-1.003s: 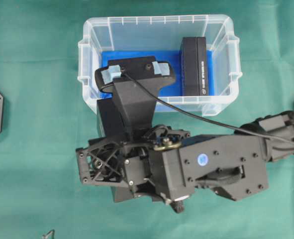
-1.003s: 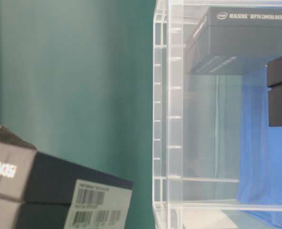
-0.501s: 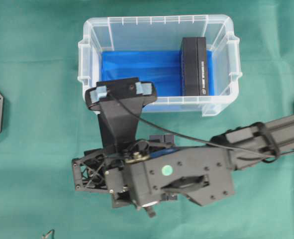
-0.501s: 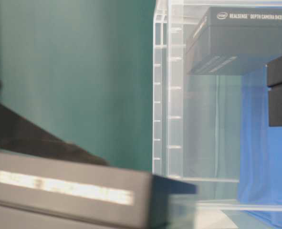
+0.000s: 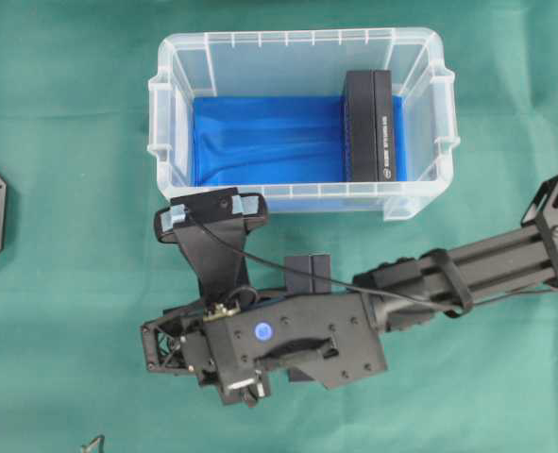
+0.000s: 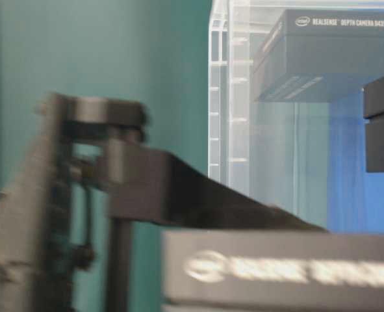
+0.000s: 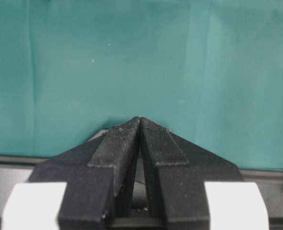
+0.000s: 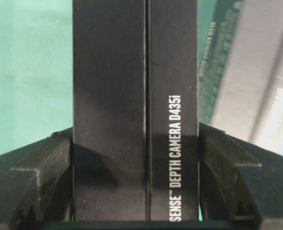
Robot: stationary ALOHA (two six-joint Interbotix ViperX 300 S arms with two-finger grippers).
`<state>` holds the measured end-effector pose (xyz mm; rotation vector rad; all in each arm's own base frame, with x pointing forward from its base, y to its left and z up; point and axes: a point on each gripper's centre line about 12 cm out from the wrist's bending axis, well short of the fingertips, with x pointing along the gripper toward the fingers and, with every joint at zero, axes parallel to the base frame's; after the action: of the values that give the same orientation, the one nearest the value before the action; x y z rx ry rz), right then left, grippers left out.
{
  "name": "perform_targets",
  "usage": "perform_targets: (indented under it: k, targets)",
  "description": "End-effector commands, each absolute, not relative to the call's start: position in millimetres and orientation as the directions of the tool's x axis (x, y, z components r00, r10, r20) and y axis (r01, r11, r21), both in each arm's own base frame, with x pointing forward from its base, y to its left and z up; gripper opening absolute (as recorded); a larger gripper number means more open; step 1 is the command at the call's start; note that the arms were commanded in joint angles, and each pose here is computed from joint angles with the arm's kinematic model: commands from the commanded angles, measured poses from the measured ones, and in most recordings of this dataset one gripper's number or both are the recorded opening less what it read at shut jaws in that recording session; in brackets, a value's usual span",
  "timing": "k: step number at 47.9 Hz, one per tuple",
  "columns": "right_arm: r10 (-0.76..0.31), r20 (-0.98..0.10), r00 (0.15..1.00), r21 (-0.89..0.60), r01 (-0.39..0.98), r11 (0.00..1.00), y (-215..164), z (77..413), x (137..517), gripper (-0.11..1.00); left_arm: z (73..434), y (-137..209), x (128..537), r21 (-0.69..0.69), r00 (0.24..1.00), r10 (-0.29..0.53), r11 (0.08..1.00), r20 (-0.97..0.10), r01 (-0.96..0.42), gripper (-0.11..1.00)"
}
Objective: Take the box out of the case with the right arm.
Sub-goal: 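Carry the held box out of the case toward the front table, then lower the box onto the table left of the first box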
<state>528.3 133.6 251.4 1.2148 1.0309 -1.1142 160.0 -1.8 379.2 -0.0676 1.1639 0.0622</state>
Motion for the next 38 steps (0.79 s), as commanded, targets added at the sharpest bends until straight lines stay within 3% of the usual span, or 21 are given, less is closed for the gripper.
perform_targets:
  k: [1,16,38]
  targets:
    - [-0.058,-0.971,0.232,0.232,0.973,0.010,128.3,263.7,530.8,0.68,387.4,-1.3,161.2,-0.021,0.420,0.017,0.996,-0.907,-0.086,0.02]
    - [-0.018,-0.966,0.257,0.257,0.966,-0.041,124.5,214.4,539.4,0.68,385.8,-1.5,161.8,-0.022,0.416,0.015,0.996,-0.909,-0.085,0.02]
    - [-0.013,-0.976,0.218,0.218,0.974,-0.055,121.9,207.6,535.1,0.68,386.4,-1.4,160.5,-0.022,0.418,0.015,0.996,-0.908,-0.084,0.02]
